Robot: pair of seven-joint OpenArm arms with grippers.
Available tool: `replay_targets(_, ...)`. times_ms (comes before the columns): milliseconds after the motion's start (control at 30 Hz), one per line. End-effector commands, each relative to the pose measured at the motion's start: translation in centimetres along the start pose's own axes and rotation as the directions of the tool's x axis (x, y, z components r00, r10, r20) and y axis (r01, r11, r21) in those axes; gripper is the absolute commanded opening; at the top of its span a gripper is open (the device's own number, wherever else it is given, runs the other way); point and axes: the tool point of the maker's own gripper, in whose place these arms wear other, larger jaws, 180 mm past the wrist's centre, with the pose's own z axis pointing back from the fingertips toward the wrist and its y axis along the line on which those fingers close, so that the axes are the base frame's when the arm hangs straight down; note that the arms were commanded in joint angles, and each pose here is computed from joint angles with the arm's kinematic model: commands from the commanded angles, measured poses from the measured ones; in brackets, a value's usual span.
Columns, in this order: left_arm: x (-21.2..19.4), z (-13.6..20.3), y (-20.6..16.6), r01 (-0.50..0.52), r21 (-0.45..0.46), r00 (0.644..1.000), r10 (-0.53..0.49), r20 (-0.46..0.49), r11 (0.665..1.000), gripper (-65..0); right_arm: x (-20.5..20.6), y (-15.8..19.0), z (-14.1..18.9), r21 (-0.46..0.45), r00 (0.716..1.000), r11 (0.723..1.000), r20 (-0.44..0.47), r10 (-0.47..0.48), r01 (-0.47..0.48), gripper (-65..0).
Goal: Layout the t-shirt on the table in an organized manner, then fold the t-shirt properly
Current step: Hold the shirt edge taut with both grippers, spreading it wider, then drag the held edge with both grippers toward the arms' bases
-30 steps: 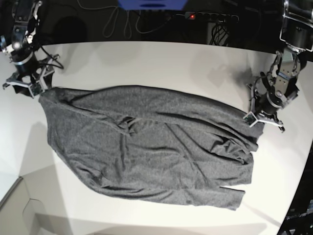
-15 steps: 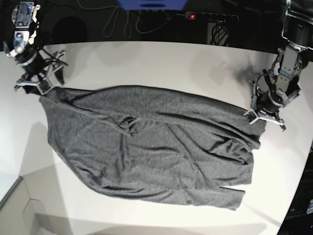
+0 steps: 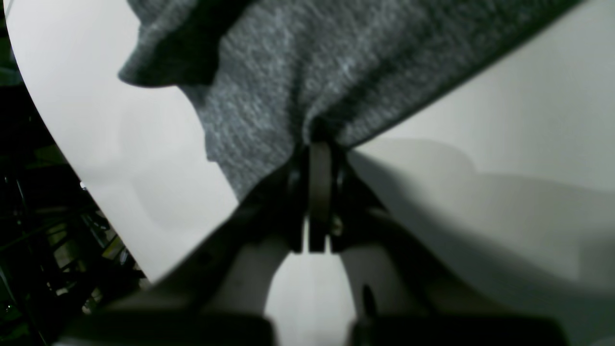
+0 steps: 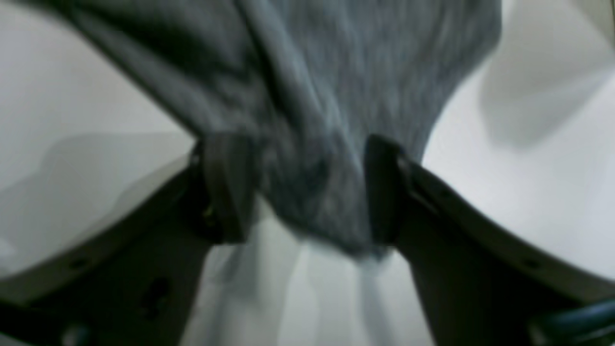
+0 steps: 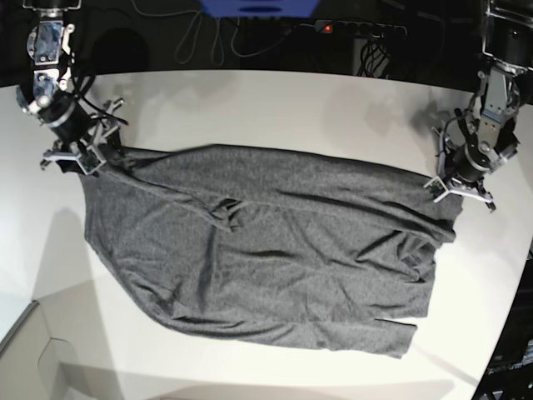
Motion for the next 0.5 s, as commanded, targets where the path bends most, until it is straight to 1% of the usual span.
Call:
replay_targets(0,-0.6,0.4,0.4,0.013,-0.003,1.0,-0.013,-0.017,1.0,-64.8,0.3,-0.5,0.2,-0.006,1.0,1.0,0.015,0.008,-0.008,-36.6)
replay_targets(67,-0.6,0.8,1.1,0.002,0.014,1.0,-0.002,-0.01,1.0,-64.8,-0.4,-0.2,0.0,0.007,1.0,1.0,0.001,0.002,-0.002,-40.6)
replay_targets(100,-0.8,1.1,0.8,0.001,-0.002,1.0,-0.001,-0.011,1.0,-64.8,-0.5,-0.1,0.0,0.009,1.0,1.0,-0.002,0.002,-0.002,-43.4)
replay_targets(167,-0.7,1.6,0.7,-0.005,-0.017,1.0,0.005,-0.002,1.0,-64.8,-0.5,-0.1,0.0,0.009,1.0,1.0,-0.002,0.002,-0.002,-50.2)
replay_targets(267,-1.0,2.1,0.9,-0.008,-0.022,1.0,0.008,0.0,1.0,-64.8,-0.6,-0.3,0.1,0.006,1.0,1.0,-0.004,0.002,-0.002,-62.9)
replay_targets(300,-1.2,2.2,0.8,-0.011,-0.024,1.0,0.01,-0.003,1.0,-64.8,-0.7,-0.3,0.2,0.006,1.0,1.0,-0.008,0.002,-0.002,-65.0)
replay_targets(400,-1.5,2.7,0.7,-0.013,-0.017,1.0,0.013,-0.005,1.0,-64.8,-0.9,-0.7,0.4,0.002,1.0,1.0,-0.015,0.014,-0.014,-65.0)
replay_targets(467,-1.6,3.4,0.6,-0.012,-0.006,1.0,0.012,-0.001,1.0,-64.8,-1.7,-0.6,0.9,0.01,0.999,1.0,-0.035,0.025,-0.025,-65.0)
